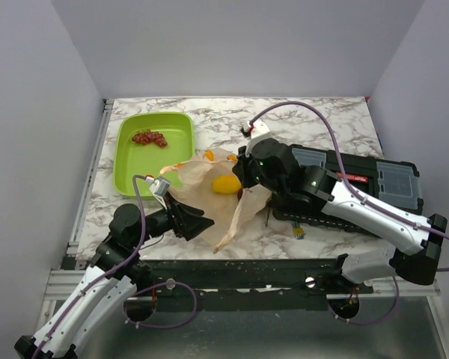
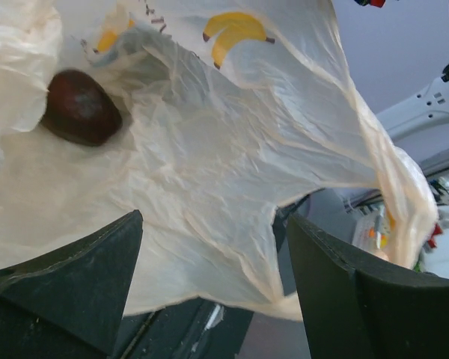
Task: Take the fake fruits out of the plastic bag
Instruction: Adjust the plastic bag at the center of the board, then take out the fake fruit from the plastic bag.
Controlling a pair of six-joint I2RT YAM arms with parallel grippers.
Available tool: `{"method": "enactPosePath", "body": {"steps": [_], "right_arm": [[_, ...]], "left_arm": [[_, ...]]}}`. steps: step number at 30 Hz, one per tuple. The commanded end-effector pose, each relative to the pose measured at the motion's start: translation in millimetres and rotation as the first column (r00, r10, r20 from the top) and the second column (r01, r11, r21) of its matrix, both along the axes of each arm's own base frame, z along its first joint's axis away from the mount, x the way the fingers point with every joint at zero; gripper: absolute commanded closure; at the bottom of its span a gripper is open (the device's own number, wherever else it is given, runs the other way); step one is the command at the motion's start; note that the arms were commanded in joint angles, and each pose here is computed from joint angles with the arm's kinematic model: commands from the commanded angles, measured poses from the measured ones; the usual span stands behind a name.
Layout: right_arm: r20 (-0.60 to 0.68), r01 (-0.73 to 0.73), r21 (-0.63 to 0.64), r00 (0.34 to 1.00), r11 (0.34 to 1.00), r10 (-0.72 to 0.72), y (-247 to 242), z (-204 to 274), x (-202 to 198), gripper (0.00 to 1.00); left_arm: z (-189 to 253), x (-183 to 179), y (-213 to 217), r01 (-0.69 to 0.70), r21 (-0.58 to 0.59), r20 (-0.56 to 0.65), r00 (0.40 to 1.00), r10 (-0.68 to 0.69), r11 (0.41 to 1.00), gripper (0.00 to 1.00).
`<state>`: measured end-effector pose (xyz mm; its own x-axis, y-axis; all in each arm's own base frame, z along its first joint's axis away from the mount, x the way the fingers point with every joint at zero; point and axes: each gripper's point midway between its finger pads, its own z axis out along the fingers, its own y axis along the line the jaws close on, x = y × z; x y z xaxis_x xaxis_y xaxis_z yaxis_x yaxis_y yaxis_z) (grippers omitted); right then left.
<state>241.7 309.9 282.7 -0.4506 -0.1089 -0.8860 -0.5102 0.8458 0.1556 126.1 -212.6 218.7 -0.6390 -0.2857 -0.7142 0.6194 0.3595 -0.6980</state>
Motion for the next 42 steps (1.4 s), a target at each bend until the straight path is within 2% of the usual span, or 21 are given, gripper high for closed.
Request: {"method": "enactPosePath", "body": {"steps": [1,5,11,19,21,24,27,30,33,35,37,40,42], "right_arm": [[-0.026,-0.132,0.049,0.991,0.99,0.133,40,14,-2,0.99],[-0.035,-0.172,0.077,0.984,0.982,0.175,52,17,-5,0.99],[-0.088,-0.132,0.026,0.987,0.991,0.133,33,-20,-11,0.99],[-0.167,-0.138,0.002,0.976,0.99,0.137,5,-58,-36,0.98],[-0.172,-0.129,-0.013,0.977,0.992,0.125,-3,-62,-39,0.91],[-0.189,-0.096,-0.06,0.978,0.994,0.083,-16,-68,-40,0.69],[-0.221,-0.083,-0.121,0.974,0.989,0.055,-27,-81,-43,0.47],[-0.252,-0.088,-0.153,0.967,0.984,0.047,-33,-94,-48,0.37],[-0.265,-0.089,-0.155,0.963,0.984,0.045,-36,-100,-51,0.37],[-0.269,-0.102,-0.143,0.961,0.984,0.061,-34,-99,-53,0.41],[-0.265,-0.115,-0.122,0.961,0.986,0.079,-31,-94,-55,0.53],[-0.251,-0.117,-0.101,0.964,0.988,0.089,-29,-86,-54,0.76],[-0.241,-0.11,-0.096,0.967,0.989,0.084,-31,-83,-53,0.84]], "left_arm": [[24,19,12,-0.115,0.062,0.118,0.987,0.107,0.991,0.24],[6,25,22,-0.189,0.111,0.071,0.981,0.182,0.976,0.26],[-20,15,4,-0.091,0.021,-0.064,0.994,0.092,0.996,0.31],[-31,19,-9,-0.078,0.071,-0.081,0.993,0.084,0.994,0.32],[-32,19,-15,-0.071,0.102,-0.074,0.994,0.079,0.992,0.32],[-31,22,-21,-0.093,0.138,-0.068,0.992,0.103,0.986,0.32],[-21,24,-25,-0.105,0.109,-0.04,0.993,0.11,0.989,0.32],[-10,24,-27,-0.102,0.087,0.002,0.995,0.102,0.991,0.32],[5,22,-33,-0.078,0.086,0.07,0.995,0.072,0.993,0.32],[14,16,-40,-0.054,0.103,0.136,0.99,0.04,0.993,0.32],[19,15,-43,-0.068,0.128,0.213,0.976,0.039,0.989,0.32],[15,27,-37,-0.159,0.165,0.284,0.953,0.107,0.973,0.33],[8,34,-36,-0.189,0.181,0.32,0.939,0.124,0.965,0.34]]}}
